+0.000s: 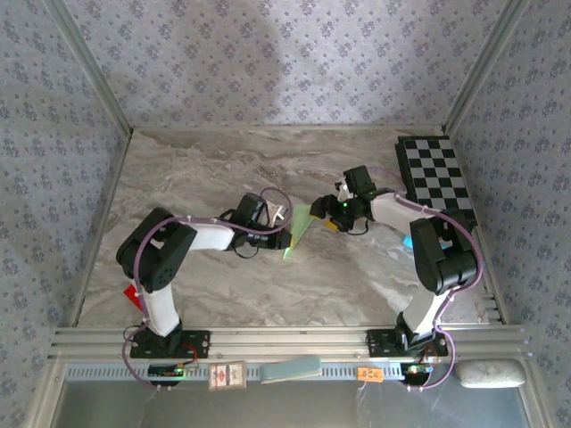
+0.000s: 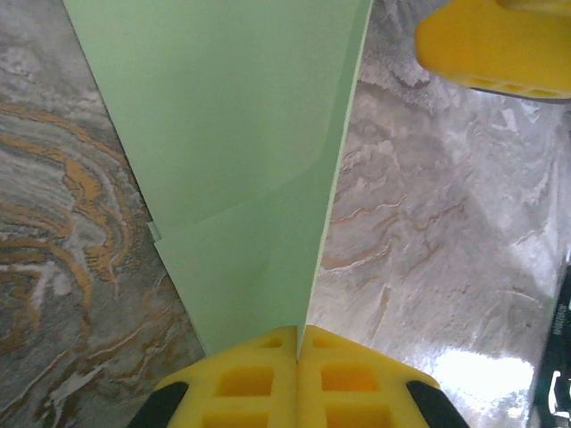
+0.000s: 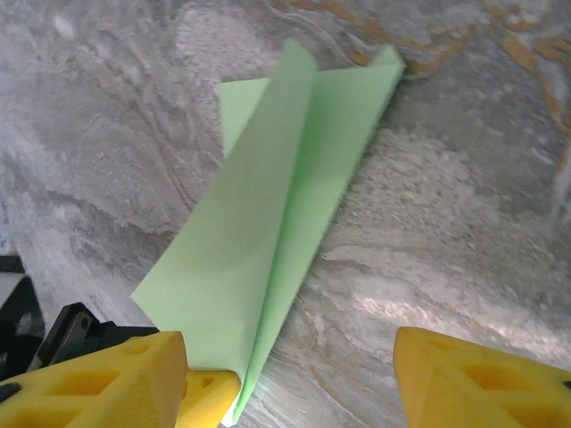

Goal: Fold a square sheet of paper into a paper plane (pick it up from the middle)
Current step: Fifth fold the wing at the center of the table.

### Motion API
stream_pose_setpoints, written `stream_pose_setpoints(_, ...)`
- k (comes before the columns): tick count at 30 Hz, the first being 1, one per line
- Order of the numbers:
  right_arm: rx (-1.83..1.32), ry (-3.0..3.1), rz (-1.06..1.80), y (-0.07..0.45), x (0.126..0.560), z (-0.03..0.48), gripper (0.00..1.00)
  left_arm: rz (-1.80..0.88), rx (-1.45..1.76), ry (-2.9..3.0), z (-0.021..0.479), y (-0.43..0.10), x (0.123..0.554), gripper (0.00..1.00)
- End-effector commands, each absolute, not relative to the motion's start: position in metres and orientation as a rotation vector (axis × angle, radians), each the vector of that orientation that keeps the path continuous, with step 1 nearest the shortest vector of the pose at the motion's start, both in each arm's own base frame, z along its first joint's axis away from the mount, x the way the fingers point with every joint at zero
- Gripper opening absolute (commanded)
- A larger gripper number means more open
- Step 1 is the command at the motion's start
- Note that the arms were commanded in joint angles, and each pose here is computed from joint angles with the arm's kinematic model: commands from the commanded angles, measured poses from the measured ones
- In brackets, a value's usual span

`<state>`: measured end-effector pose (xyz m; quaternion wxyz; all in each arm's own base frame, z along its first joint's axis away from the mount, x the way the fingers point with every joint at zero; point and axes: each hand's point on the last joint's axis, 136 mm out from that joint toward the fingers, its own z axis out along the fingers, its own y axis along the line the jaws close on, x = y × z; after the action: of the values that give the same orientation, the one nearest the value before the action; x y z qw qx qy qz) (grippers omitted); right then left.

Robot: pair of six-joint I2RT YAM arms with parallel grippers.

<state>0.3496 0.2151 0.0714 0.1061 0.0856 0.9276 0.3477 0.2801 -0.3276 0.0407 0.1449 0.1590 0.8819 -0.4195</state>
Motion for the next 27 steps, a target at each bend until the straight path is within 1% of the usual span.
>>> stream_pose_setpoints(1,0.109,2.694,1.063,0.221,0.351,0.074,0.63,-1.293,0.388,2.526,0.05,-0.336,0.29,0.0)
stream_pose_setpoints(10,0.01,2.668,1.168,0.239,0.348,0.072,0.56,-1.336,0.262,2.565,0.043,-0.335,0.293,0.0)
stream_pose_setpoints(23,-0.165,2.645,1.29,0.27,0.339,0.068,0.5,-1.361,0.184,2.584,0.035,-0.332,0.293,0.0)
stream_pose_setpoints(27,-0.21,2.639,1.32,0.279,0.338,0.066,0.49,-1.356,0.181,2.59,0.032,-0.331,0.293,0.0)
